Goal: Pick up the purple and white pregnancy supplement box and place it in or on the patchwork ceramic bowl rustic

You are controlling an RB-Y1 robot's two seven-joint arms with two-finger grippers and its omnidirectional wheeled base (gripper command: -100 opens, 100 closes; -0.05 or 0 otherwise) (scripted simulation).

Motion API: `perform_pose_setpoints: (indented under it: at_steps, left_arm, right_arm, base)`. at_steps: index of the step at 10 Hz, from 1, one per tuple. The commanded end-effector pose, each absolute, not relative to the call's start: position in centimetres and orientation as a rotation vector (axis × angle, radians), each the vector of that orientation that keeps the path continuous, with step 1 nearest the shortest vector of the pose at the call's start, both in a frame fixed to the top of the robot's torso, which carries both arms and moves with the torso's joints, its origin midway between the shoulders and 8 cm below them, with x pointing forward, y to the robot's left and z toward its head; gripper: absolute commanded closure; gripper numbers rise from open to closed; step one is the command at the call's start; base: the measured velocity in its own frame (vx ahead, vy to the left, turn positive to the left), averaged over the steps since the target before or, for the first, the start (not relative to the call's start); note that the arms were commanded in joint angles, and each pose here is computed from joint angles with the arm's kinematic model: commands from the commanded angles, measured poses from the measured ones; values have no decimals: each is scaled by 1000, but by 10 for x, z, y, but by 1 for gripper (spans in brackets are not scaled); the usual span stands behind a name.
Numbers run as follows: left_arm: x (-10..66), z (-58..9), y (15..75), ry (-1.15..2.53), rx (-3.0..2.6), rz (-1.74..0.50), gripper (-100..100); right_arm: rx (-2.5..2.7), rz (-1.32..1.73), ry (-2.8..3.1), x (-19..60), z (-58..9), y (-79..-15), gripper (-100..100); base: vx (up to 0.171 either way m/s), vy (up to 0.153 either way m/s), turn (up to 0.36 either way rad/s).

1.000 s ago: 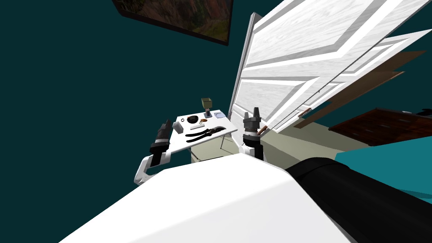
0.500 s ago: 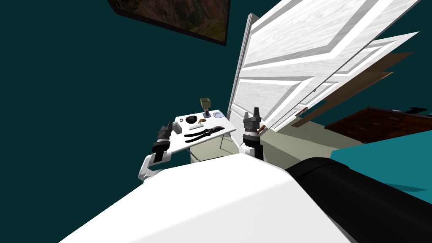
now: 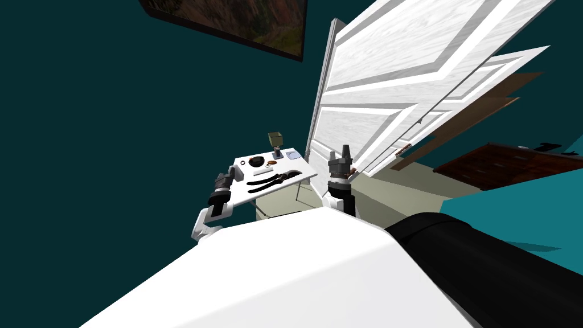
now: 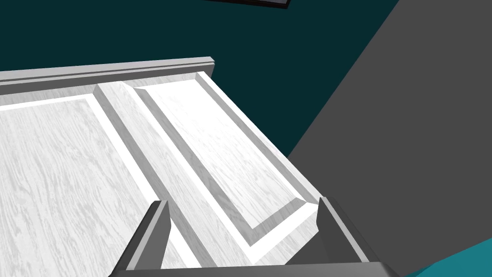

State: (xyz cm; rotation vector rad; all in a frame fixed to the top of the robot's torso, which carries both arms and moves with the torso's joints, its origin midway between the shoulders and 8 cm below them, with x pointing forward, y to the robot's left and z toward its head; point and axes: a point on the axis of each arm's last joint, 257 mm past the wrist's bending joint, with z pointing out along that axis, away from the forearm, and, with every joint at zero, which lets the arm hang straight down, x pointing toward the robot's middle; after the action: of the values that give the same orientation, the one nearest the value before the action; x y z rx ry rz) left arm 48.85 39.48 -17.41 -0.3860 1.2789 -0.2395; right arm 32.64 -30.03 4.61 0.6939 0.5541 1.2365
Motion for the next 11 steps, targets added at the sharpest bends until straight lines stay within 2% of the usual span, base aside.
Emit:
perform_pose_setpoints:
  at_steps: [1,11]
  left_arm:
    - [494,-189,402,1313,-386,-193,-100]
    - [512,-280,424,1528,-383,40,-100]
  right_arm:
    - [694,1237,554,326,46,-300,0]
    - [694,1236,554,326,46,-300,0]
  base:
    - [-4,-10,-30]
    - [3,0,-28]
